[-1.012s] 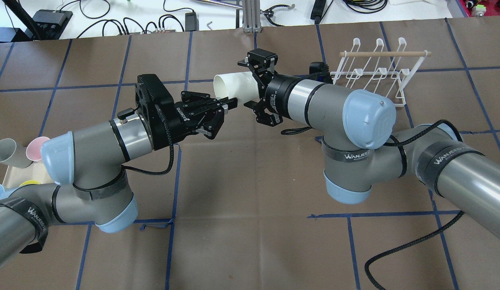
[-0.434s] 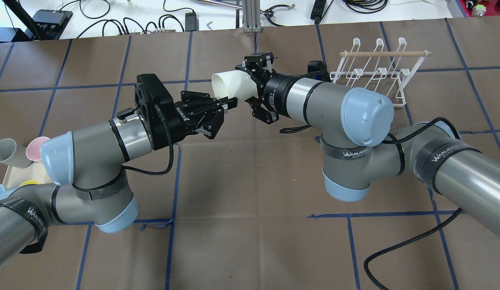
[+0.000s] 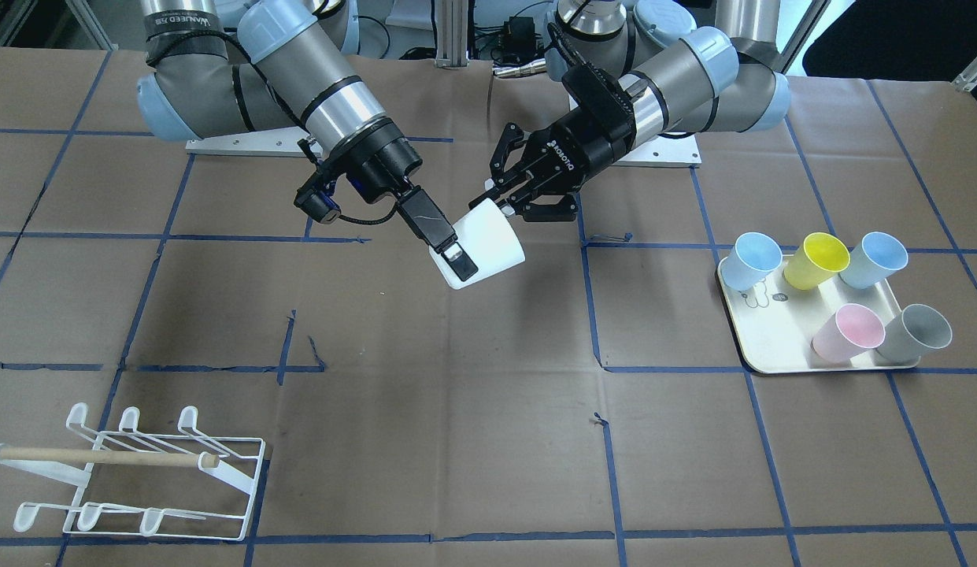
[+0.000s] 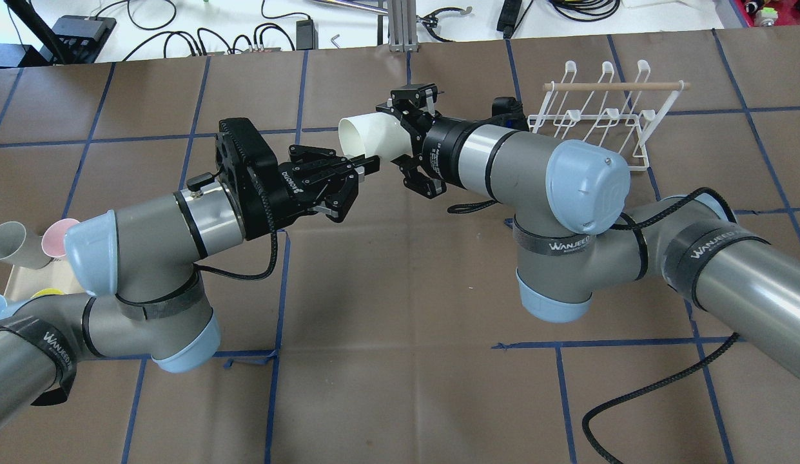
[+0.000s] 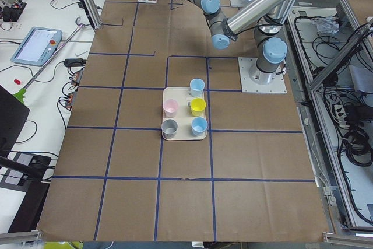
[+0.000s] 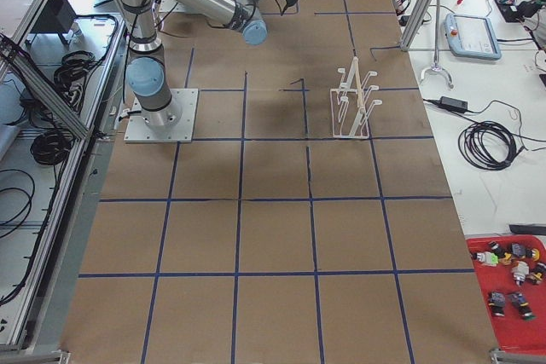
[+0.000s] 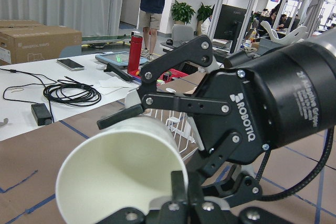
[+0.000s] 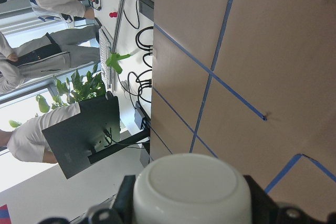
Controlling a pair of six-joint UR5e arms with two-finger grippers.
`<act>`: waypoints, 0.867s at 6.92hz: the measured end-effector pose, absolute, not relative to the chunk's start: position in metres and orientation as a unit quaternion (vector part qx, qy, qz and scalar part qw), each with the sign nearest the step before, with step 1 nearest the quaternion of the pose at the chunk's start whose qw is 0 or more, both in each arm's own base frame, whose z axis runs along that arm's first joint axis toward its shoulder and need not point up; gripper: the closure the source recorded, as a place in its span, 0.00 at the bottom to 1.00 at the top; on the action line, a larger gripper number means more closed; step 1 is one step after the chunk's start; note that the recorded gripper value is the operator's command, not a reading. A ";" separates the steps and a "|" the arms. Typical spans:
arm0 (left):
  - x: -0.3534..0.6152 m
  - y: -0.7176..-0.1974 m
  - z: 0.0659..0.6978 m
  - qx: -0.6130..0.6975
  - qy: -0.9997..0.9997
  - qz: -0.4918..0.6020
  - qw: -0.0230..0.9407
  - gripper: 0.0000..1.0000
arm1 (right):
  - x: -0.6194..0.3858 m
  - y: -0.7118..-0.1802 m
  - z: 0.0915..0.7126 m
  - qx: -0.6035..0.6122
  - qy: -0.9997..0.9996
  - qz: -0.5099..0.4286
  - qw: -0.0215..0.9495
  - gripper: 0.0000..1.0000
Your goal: Transfer IKEA cup to right arm and place on rack
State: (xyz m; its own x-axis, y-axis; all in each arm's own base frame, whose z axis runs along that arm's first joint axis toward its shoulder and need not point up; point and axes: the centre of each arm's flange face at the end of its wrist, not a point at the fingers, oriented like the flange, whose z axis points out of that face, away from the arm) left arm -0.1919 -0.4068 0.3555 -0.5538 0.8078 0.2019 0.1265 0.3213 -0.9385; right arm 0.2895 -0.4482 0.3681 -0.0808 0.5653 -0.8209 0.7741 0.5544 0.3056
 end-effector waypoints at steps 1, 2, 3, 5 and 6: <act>-0.191 -0.407 0.356 -0.311 -0.737 0.486 0.352 0.02 | 0.289 -0.448 0.368 0.460 0.728 -0.105 0.498 0.74; -0.191 -0.408 0.356 -0.304 -0.740 0.484 0.355 0.01 | 0.289 -0.448 0.368 0.460 0.727 -0.105 0.498 0.79; -0.190 -0.408 0.358 -0.299 -0.742 0.483 0.356 0.01 | 0.289 -0.448 0.368 0.461 0.727 -0.105 0.498 0.81; -0.183 -0.410 0.363 -0.289 -0.745 0.488 0.351 0.01 | 0.289 -0.450 0.369 0.461 0.727 -0.107 0.498 0.81; -0.170 -0.415 0.365 -0.277 -0.749 0.495 0.343 0.01 | 0.287 -0.455 0.371 0.461 0.725 -0.113 0.500 0.86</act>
